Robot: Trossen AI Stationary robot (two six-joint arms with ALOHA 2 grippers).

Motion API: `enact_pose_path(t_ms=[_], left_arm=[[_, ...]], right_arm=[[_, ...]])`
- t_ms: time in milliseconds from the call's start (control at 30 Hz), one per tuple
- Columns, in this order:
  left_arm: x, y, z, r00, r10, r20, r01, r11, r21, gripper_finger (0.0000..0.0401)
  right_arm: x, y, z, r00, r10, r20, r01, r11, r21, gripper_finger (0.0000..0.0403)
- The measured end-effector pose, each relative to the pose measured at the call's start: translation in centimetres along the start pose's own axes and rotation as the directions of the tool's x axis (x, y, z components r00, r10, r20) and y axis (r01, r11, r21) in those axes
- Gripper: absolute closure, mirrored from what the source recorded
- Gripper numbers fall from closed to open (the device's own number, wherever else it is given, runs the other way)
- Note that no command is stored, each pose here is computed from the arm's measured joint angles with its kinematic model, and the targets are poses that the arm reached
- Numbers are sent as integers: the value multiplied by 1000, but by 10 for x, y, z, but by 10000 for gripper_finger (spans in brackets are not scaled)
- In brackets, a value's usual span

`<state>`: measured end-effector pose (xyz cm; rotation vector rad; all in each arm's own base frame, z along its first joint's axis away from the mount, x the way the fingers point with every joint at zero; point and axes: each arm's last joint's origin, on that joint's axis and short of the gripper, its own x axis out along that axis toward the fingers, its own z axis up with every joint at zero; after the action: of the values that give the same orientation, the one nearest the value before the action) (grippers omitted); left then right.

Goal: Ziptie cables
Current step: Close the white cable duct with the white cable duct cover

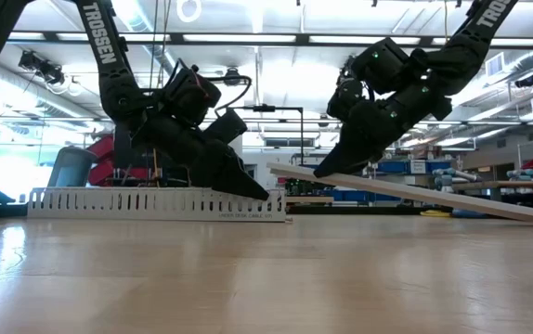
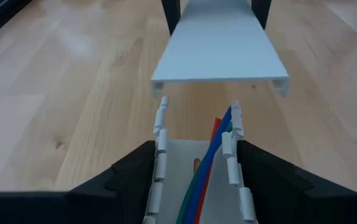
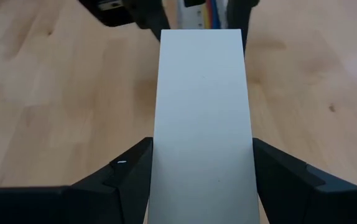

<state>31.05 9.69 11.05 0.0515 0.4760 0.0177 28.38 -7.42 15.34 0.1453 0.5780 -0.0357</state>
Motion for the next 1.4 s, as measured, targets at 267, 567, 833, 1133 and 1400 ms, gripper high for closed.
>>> enact_pose_path(t_ms=[267, 567, 833, 1133, 1400], left_arm=[[0, 0, 0, 1000, -7, 3, 7, 1000, 0, 172], [0, 0, 0, 1000, -7, 3, 7, 1000, -1, 172], [0, 0, -1, 1000, -10, -6, 10, 1000, -16, 172], [0, 0, -1, 1000, -9, -5, 9, 1000, -12, 172], [0, 0, 0, 1000, -8, -2, 8, 1000, -10, 172]], right_arm=[[1, 1, -1, 999, -30, -15, 29, 997, -74, 167], [8, 0, 1, 999, -5, 41, 9, 995, -96, 167], [18, -2, 3, 1000, -5, 15, 6, 996, -89, 167], [23, -4, -6, 999, -27, -45, 24, 997, -70, 167], [23, -4, -6, 999, -22, -46, 19, 997, -69, 165]])
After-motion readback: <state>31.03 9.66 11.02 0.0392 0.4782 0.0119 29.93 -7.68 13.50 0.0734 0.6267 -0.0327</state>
